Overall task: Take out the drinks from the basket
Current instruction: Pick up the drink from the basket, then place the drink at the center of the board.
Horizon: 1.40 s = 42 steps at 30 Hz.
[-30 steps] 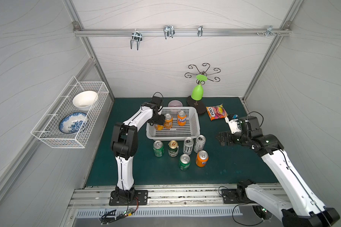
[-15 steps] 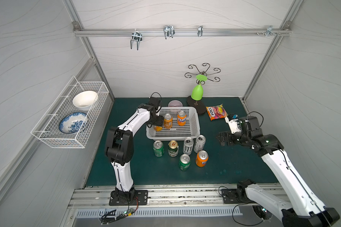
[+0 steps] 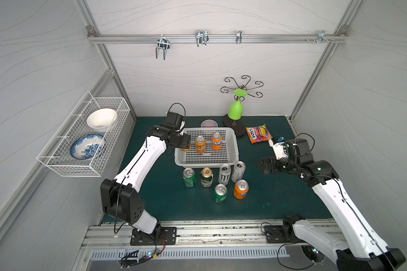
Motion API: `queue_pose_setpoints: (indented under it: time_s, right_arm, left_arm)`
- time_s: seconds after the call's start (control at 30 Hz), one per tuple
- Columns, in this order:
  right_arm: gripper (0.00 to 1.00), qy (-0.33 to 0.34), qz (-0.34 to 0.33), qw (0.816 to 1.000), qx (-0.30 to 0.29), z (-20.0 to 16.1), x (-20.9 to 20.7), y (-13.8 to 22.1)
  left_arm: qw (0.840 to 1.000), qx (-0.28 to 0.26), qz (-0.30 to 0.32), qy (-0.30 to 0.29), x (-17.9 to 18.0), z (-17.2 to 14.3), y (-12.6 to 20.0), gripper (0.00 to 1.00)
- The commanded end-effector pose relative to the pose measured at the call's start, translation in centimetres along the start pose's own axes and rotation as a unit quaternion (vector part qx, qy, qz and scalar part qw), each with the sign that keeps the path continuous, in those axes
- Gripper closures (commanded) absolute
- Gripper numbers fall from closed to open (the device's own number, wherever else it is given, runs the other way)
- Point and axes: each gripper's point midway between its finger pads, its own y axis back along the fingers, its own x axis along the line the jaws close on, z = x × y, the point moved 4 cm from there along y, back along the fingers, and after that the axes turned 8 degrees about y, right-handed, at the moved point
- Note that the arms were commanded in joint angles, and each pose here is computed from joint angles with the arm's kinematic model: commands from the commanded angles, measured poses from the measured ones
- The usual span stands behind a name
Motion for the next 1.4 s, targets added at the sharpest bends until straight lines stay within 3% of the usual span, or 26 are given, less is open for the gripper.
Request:
queue_pose_setpoints:
  time_s: [0.0,0.27,0.5,0.77,1.1,1.37]
  right_arm:
    - [0.01,0.008,-0.003,1.0,-0.017,0.4,0.0,0.8]
    - [0.01,0.009,-0.003,1.0,-0.021,0.4,0.1,1.0]
    - [0.01,0.009,-0.003,1.0,-0.019,0.4,0.0,1.0]
    - [0.01,0.008,-0.003,1.0,-0.018,0.4,0.0,0.9]
    - [0.01,0.007,-0.008,1.0,-0.011,0.5,-0.2,0.7]
    - [0.01,0.007,-0.011,1.0,-0.008,0.5,-0.3,0.5]
  left_arm:
    - [0.998,-0.05,-0.023,-0.007,-1.4,0.4,3.8,0.46]
    - [0.996,-0.065,-0.056,-0.032,-3.0,-2.9,8.5,0.46]
    - [0.995,-0.031,-0.078,-0.046,-3.8,-7.5,9.6,0.46]
    - [0.994,0.014,-0.099,-0.049,-4.3,-12.2,8.5,0.47]
    - [0.99,0.033,-0.125,-0.064,-6.6,-15.1,7.1,0.49]
    - [0.991,0.042,-0.094,-0.083,-8.0,-16.7,4.8,0.49]
